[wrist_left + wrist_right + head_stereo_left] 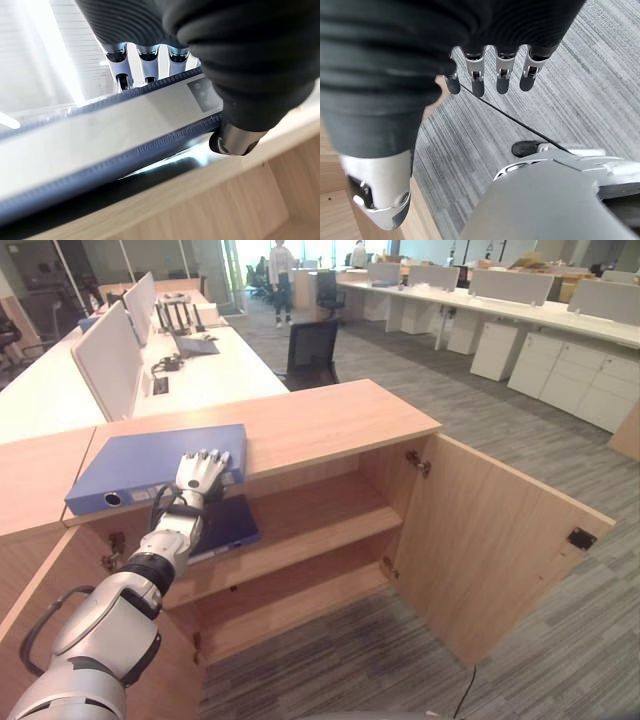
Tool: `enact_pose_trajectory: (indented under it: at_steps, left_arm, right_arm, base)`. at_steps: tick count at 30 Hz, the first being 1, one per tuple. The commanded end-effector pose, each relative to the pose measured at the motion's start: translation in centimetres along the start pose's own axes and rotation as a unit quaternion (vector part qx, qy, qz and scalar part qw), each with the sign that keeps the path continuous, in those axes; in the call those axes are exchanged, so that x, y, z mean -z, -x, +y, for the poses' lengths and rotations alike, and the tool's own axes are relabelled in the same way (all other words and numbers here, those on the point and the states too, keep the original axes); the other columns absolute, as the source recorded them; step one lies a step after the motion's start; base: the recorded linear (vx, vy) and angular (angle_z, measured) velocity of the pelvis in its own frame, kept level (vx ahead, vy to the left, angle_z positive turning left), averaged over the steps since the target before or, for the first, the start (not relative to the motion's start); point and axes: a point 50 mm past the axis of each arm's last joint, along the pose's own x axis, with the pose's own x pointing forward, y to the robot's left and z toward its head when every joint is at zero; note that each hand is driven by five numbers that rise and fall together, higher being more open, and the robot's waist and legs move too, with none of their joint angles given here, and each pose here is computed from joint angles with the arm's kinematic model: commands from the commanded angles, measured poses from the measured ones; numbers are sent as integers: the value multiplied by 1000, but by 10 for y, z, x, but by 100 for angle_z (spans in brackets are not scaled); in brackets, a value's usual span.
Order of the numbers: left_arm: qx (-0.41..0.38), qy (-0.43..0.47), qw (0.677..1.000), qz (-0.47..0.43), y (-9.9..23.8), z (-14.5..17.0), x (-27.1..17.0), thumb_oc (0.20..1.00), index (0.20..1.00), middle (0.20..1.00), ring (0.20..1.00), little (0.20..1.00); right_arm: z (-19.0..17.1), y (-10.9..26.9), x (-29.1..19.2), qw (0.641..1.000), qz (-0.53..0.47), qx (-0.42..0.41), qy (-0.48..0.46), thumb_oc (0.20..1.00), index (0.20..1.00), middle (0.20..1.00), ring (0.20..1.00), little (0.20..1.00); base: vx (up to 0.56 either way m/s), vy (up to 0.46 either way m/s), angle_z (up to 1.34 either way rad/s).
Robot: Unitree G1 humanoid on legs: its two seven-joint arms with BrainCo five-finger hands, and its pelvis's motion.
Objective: Put the empty folder in the office cabinet
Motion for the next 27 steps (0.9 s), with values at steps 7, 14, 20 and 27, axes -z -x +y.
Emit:
enact_pose_trajectory:
  at_steps: [7,14,20,27]
  left_arm:
    - [-66,456,883,-87,66,43,-51,200,200,200,200,200]
    - [-19,592,800,-96,116,50,-38,200,200,200,200,200]
    - [-58,653,747,-110,122,74,-27,200,200,200,200,200]
    - [-160,708,675,-134,117,111,-7,200,200,200,200,200]
  right_arm:
    - [40,7,-82,986,-139,-70,-68,1000,1000,1000,1000,1000]
    - [41,32,-136,950,-283,-116,-57,1000,1000,1000,1000,1000]
    - [40,45,-157,931,-338,-123,-61,1000,1000,1000,1000,1000]
    - [43,59,-176,910,-381,-145,-75,1000,1000,1000,1000,1000]
  base:
    - [0,-4,3]
    - [-15,-13,11]
    - [-14,-10,8]
    - [-6,-2,5]
